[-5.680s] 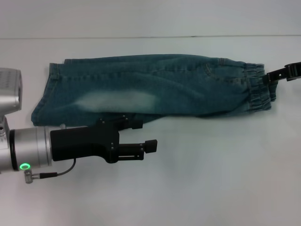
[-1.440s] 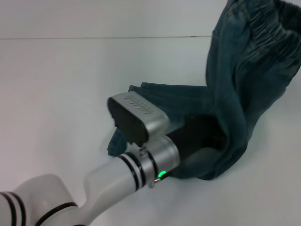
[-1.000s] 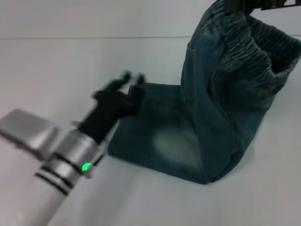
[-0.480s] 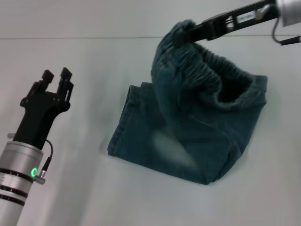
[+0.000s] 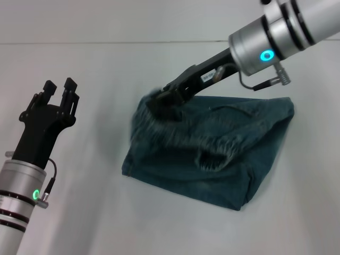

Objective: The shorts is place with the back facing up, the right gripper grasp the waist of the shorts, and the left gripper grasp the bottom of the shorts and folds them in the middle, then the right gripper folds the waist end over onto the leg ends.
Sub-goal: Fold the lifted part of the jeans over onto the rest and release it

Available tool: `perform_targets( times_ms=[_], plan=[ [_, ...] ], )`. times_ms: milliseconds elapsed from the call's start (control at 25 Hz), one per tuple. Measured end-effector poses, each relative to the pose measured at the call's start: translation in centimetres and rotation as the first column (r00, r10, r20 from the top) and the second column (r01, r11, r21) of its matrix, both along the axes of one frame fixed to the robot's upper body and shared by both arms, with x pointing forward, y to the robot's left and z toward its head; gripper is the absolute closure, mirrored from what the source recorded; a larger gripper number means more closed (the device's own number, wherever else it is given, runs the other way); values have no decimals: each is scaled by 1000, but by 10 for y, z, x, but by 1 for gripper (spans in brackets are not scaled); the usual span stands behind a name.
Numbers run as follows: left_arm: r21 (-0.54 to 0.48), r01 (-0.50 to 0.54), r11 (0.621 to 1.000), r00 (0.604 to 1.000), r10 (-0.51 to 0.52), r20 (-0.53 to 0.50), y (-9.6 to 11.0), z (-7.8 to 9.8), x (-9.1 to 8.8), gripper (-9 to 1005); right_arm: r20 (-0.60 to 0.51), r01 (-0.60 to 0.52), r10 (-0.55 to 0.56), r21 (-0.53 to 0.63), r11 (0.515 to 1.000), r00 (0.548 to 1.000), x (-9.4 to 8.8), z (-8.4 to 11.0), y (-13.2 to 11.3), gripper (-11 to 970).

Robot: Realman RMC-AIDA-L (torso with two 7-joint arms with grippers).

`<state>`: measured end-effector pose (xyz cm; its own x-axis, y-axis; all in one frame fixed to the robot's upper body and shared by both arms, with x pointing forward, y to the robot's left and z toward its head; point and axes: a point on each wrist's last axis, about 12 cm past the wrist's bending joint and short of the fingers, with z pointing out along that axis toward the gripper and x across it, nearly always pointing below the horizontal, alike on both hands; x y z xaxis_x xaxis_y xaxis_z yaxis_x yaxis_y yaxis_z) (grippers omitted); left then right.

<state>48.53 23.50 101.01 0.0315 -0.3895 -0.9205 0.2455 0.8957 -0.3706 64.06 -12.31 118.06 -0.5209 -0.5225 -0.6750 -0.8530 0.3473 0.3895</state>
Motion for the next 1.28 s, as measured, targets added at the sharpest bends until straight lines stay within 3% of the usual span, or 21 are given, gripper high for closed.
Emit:
perform_targets(
  times_ms=[160,280,480,600,880,1120,1280],
  plan=[
    [3,8,1000,1000,-8,-4,-1,0,1,501,30,-10,11,-30,999,999,-1,-5,11,815],
    [5,6,1000,1000,-6,-13,-1,-1,1,501,49,-23,25,-34,999,998,0,-2,14,586],
    [3,-15,1000,1000,15,-14,3,-2,0,501,76,-52,60,-107,993,995,0,5,7,369],
    [-5,-27,1000,1000,27,-14,9,-2,0,501,84,-86,101,-167,982,991,-3,15,-2,305],
    [-35,-31,999,999,30,-25,15,-3,0,501,94,-186,237,-377,908,967,-28,28,-13,155],
    [-35,-28,999,999,27,-21,14,-2,1,502,34,-252,308,-492,833,951,-40,16,-1,12],
    [-34,-23,999,1000,23,-19,14,-1,2,502,12,-274,334,-546,792,942,-46,8,7,16]
  ],
)
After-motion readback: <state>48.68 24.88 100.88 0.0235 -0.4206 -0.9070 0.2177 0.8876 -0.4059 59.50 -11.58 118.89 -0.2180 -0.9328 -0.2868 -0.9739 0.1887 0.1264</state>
